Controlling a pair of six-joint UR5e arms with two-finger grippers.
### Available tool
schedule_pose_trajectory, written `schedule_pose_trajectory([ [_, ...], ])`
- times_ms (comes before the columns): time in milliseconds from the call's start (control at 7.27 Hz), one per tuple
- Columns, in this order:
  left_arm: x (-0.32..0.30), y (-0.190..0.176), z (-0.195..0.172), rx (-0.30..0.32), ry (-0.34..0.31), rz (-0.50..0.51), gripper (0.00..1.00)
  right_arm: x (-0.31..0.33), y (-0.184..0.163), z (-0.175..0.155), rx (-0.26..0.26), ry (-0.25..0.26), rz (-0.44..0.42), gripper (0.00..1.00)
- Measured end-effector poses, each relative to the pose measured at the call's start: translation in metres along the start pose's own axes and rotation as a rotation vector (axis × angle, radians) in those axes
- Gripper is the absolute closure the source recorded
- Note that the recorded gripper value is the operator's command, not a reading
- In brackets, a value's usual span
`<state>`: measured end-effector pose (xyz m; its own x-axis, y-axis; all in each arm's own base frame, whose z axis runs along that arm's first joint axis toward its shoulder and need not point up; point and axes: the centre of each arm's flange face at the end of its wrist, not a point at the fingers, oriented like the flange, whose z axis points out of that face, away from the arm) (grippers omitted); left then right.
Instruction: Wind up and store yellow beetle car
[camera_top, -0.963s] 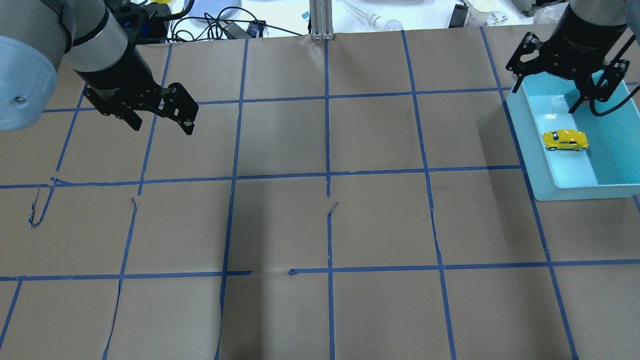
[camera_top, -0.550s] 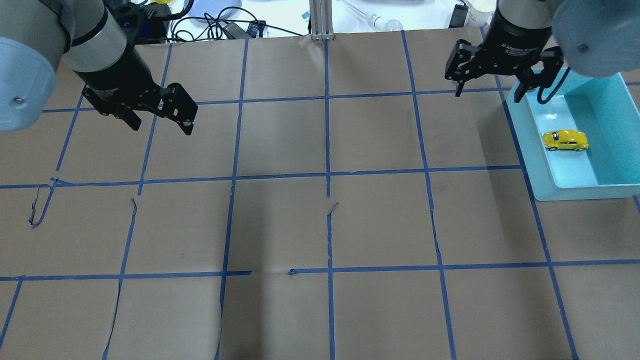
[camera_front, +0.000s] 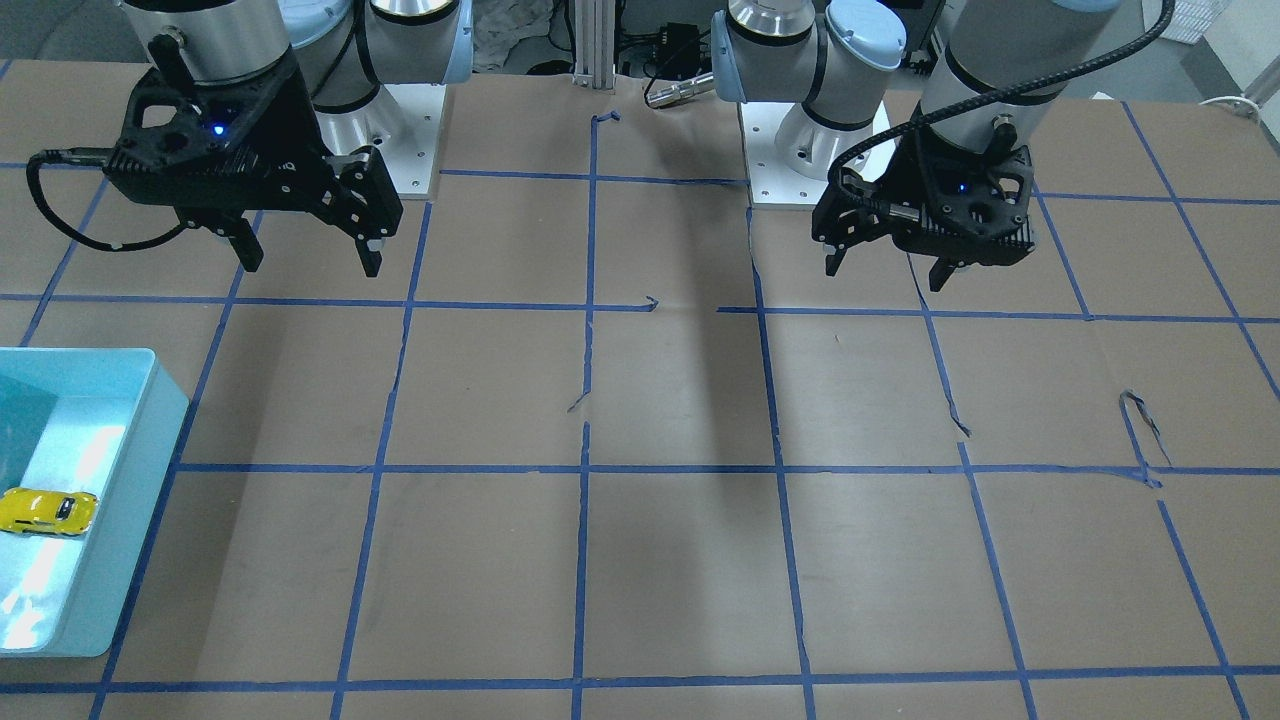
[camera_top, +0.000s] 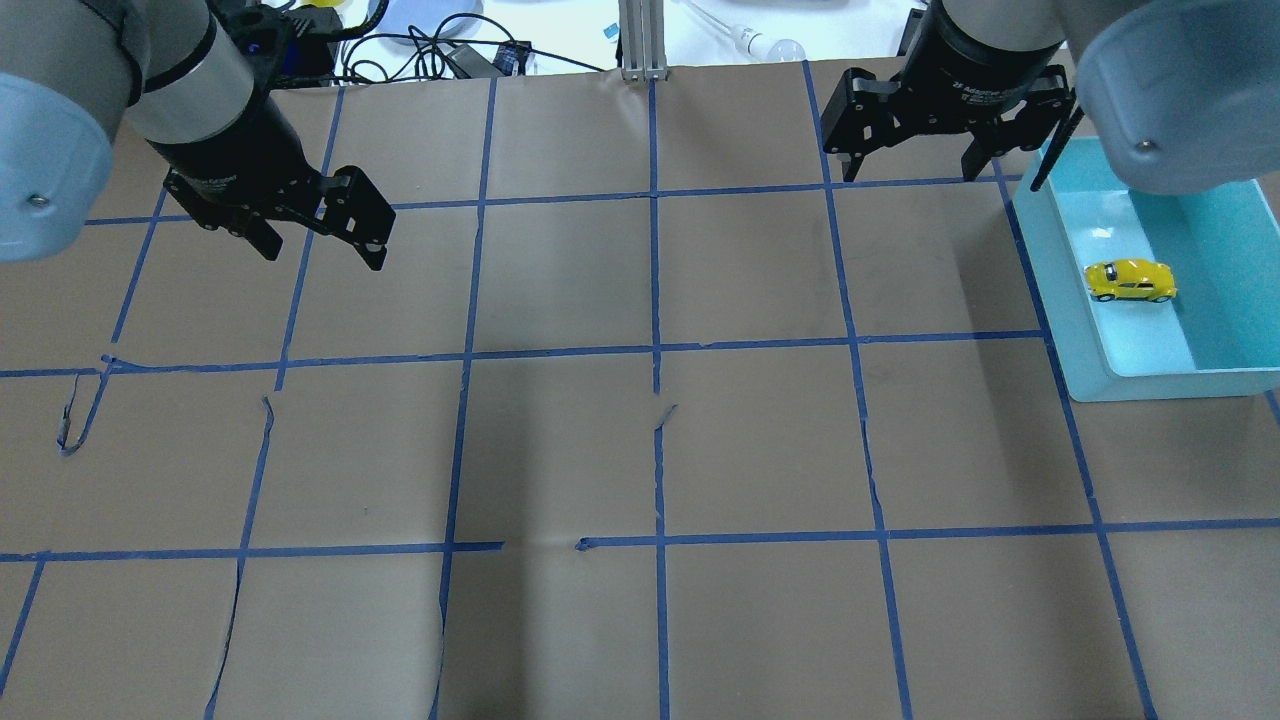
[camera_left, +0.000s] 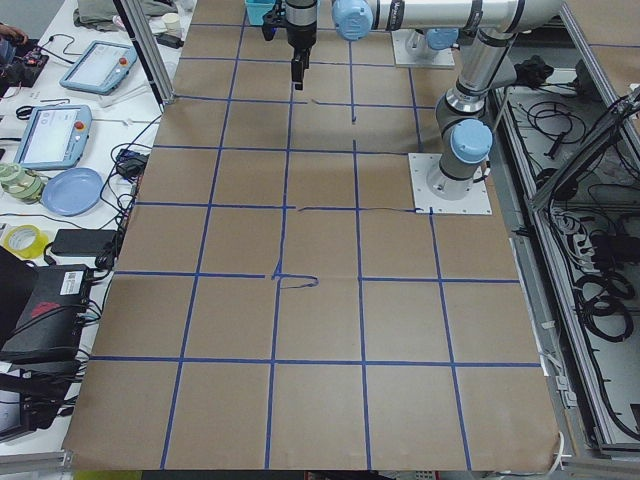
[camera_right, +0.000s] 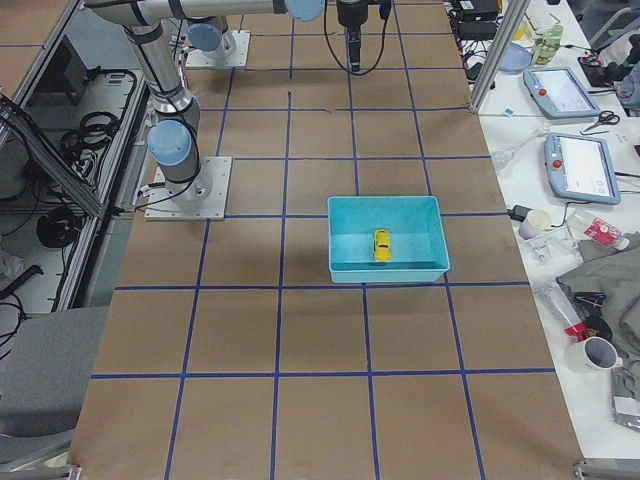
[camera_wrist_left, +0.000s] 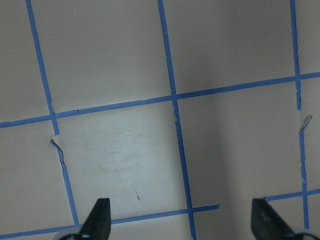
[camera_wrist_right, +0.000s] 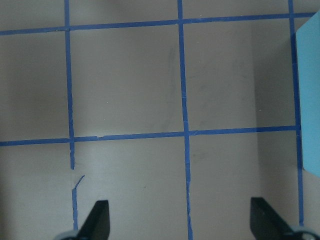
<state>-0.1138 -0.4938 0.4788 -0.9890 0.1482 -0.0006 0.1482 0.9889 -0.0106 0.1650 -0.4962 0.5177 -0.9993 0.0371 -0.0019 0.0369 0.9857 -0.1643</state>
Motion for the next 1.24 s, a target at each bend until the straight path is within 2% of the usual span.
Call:
schedule_pose_trajectory([
  [412, 0.000, 0.000, 0.000, 0.000, -0.005, 0.002, 0.00, 0.012, -0.010, -0.007, 0.069, -0.008, -0.048, 0.00],
  [688, 0.000, 0.000, 0.000, -0.001, -0.004, 0.002, 0.00, 0.016, -0.012, -0.007, 0.075, -0.027, -0.067, 0.00],
  [1238, 0.000, 0.000, 0.001, -0.002, -0.003, -0.010, 0.00, 0.019, -0.015, -0.005, 0.077, -0.031, -0.067, 0.00],
])
